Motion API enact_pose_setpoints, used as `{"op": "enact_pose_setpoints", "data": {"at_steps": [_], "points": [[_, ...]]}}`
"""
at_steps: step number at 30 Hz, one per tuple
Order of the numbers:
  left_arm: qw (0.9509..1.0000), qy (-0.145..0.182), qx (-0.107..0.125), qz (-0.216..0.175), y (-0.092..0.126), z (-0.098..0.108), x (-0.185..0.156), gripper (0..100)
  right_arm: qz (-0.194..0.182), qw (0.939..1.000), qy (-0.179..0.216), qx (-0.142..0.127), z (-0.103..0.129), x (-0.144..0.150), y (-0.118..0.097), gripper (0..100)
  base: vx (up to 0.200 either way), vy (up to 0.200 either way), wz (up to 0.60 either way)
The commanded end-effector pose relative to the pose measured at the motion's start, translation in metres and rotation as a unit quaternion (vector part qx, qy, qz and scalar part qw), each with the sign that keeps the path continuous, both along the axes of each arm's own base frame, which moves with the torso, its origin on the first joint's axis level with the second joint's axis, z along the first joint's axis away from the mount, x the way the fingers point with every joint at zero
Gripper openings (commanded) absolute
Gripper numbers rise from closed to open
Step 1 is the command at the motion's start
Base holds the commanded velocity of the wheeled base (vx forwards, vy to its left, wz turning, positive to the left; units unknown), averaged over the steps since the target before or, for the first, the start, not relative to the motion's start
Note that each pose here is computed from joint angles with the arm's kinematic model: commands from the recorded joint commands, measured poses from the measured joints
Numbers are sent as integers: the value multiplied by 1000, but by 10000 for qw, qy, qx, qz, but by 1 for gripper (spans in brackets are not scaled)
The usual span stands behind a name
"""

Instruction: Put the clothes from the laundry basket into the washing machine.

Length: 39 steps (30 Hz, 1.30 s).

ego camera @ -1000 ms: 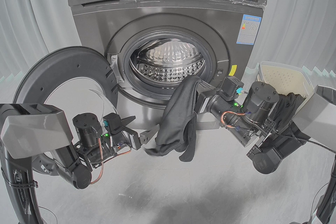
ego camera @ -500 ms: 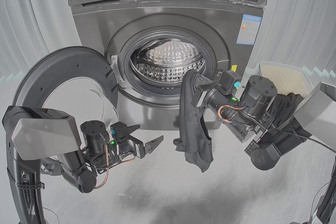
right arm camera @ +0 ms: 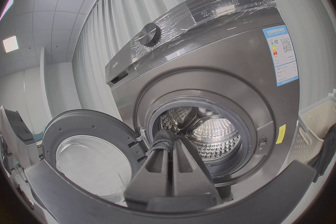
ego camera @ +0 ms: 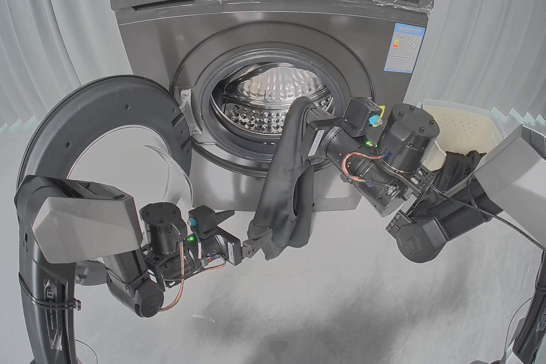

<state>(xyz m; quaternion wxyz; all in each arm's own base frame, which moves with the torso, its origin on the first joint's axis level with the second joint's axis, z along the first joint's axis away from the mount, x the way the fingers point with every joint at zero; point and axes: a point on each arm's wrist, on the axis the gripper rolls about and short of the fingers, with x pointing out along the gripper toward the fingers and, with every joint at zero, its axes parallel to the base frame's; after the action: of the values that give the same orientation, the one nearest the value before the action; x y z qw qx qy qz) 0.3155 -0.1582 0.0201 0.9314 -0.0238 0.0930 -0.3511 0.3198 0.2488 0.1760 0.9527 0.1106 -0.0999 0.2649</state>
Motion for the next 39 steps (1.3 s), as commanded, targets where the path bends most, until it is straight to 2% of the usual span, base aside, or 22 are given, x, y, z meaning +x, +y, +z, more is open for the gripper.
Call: {"op": "enact_pose_setpoints", "data": {"at_steps": [1, 5, 15, 18, 24, 31, 36, 39], "points": [[10000, 45, 20, -12, -1, -5, 1, 100, -23, 10000, 28, -10, -5, 5, 3, 0, 0, 0, 0], [10000, 73, 32, -20, -4, -12, 6, 100, -180, 9998, 30, 73, 1, 7, 5, 0, 0, 0, 0], [9999, 25, 8, -135, -19, -29, 19, 100, -52, 9999, 137, 14, 5, 4, 17, 0, 0, 0, 0], [9998, 4, -13, -195, -24, -32, 21, 100, -4, 9999, 122, 77, 9, 6, 23, 0, 0, 0, 0], [9998, -10, -20, -195, -28, -41, 28, 100, 2, 9999, 111, 118, 3, 14, 31, 0, 0, 0, 0], [9998, -72, -51, -179, -29, -41, 33, 100, -71, 9998, 103, 157, -2, 21, 39, 0, 0, 0, 0], [9998, -113, -59, -158, -32, -49, 40, 100, -44, 9998, 140, 146, -7, 22, 43, 0, 0, 0, 0], [9997, -169, -85, -127, -34, -55, 48, 100, -51, 9996, 144, 237, -5, 20, 47, 0, 0, 0, 0]]}}
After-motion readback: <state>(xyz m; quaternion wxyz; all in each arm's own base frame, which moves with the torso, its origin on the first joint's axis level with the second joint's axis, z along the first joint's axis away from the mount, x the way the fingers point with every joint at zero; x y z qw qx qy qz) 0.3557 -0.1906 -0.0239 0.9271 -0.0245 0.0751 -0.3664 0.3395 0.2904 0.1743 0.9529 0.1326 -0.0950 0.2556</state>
